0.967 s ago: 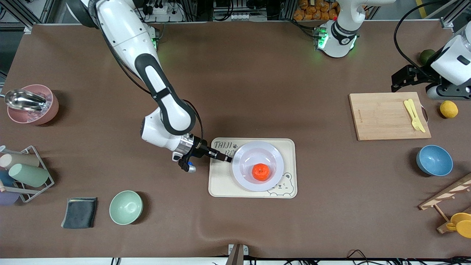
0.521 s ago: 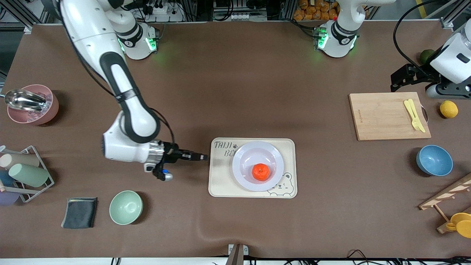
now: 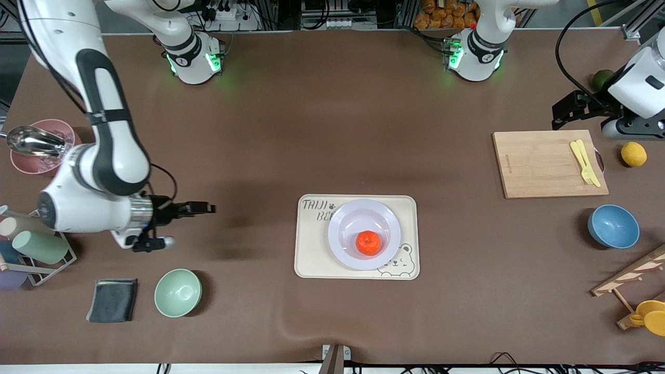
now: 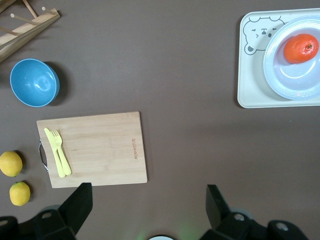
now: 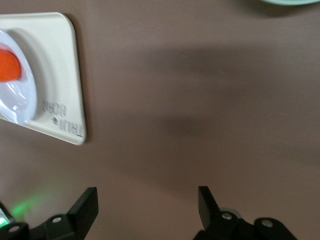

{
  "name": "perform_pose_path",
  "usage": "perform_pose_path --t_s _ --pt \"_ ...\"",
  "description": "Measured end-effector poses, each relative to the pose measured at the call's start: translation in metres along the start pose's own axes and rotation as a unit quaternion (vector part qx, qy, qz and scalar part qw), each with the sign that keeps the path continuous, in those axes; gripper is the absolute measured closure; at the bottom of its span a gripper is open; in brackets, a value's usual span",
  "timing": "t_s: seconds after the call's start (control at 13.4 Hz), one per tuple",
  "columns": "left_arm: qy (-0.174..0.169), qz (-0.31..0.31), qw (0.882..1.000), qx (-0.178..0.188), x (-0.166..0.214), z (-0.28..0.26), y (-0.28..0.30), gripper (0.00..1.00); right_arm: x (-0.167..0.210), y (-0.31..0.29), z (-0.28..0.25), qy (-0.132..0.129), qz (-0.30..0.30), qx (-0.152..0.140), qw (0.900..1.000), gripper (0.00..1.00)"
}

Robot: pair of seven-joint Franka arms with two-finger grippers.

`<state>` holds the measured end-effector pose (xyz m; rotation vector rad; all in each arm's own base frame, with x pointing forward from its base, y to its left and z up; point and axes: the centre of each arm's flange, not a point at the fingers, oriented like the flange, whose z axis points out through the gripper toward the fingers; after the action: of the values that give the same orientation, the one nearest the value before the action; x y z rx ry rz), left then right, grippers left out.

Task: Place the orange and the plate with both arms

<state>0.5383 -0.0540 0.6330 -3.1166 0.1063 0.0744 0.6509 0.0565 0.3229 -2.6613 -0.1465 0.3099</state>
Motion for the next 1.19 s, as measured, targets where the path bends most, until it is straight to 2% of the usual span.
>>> perform_pose_path --t_s 0.15,0.22,0.3,0.45,0.67,0.97,1.19 --pt "0.0 0.0 1.0 0.0 0.0 0.0 0.0 0.0 -0.012 0.03 -0.038 -0.015 -0.02 -0.034 0.999 0.1" --pt "0.0 0.0 1.0 0.0 0.0 0.0 0.0 0.0 -0.017 0.034 -0.059 -0.025 -0.03 -0.059 0.997 0.07" --pt "0.0 0.0 1.0 0.0 0.0 0.0 0.0 0.0 -0.02 0.03 -0.079 -0.031 -0.039 -0.085 0.995 0.01" --pt "0.0 0.0 1.0 0.0 0.0 0.0 0.0 0.0 -0.024 0.016 -0.114 -0.037 -0.062 -0.13 0.989 0.0" --pt "0.0 0.0 1.0 0.0 0.0 0.0 0.0 0.0 -0.037 0.001 -0.135 -0.062 -0.071 -0.142 0.985 0.0" --pt "0.001 0.0 1.0 0.0 0.0 -0.001 0.0 0.0 -0.075 -0.013 -0.181 -0.044 -0.063 -0.163 0.984 0.0" --pt "0.002 0.0 1.0 0.0 0.0 -0.001 0.0 0.0 -0.108 -0.006 -0.195 -0.025 -0.045 -0.184 0.982 0.0"
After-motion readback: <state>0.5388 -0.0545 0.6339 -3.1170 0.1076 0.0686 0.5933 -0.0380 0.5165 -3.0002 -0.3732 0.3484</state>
